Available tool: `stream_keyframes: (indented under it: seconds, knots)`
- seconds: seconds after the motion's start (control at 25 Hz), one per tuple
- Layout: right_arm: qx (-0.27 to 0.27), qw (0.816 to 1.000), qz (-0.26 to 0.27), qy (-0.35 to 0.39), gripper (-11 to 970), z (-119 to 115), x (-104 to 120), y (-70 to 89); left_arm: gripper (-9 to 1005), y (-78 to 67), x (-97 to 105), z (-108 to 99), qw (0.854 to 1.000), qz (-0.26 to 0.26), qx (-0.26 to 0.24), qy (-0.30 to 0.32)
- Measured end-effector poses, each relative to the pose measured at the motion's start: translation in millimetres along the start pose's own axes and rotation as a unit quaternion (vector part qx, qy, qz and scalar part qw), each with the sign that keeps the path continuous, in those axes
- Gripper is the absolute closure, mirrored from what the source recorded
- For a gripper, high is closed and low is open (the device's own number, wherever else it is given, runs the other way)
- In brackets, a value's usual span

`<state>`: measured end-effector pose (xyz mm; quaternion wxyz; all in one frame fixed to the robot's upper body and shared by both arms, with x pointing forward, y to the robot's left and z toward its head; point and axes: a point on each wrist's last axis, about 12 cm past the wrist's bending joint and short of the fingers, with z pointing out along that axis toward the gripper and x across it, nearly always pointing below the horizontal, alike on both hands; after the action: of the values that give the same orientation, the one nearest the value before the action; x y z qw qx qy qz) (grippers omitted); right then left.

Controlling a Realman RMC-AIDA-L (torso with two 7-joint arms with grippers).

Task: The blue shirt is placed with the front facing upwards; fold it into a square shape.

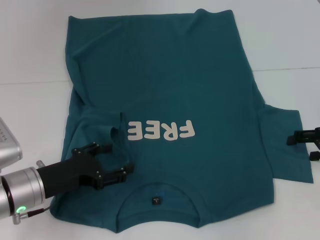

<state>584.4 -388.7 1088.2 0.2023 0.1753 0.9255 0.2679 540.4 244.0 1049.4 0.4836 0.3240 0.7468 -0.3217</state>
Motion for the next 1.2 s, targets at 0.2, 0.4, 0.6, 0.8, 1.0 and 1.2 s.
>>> stream_keyframes:
  seconds: [0.2, 0.4, 0.6, 0.8, 1.0, 1.2]
  knots:
    - [-0.006, 1.000, 0.003, -0.003, 91, 3.2, 1.2, 2.2, 119, 0.1, -0.2, 0.3, 1.000, 0.000, 0.000, 0.000]
    - [-0.024, 1.000, 0.007, -0.009, 99, 5.2, 1.2, 6.5, 119, 0.2, 0.1, 0.4, 1.000, 0.000, -0.001, 0.001]
    - [-0.031, 0.999, 0.010, -0.012, 107, 5.1, 1.2, 7.4, 119, -0.8, 1.7, 1.1, 1.000, -0.004, 0.001, 0.001]
    - [-0.032, 0.999, 0.016, -0.015, 115, 4.3, 2.5, 4.4, 119, -0.7, 1.3, 2.0, 1.000, -0.004, 0.002, 0.001]
    - [-0.030, 0.999, 0.016, -0.017, 274, 4.6, 3.9, 2.3, 119, -0.2, 1.0, 2.8, 1.000, -0.004, 0.000, 0.003]
    - [-0.030, 0.999, -0.013, -0.013, 565, 4.9, 5.4, 3.2, 119, -0.1, 0.5, 3.2, 1.000, -0.003, 0.000, 0.003]
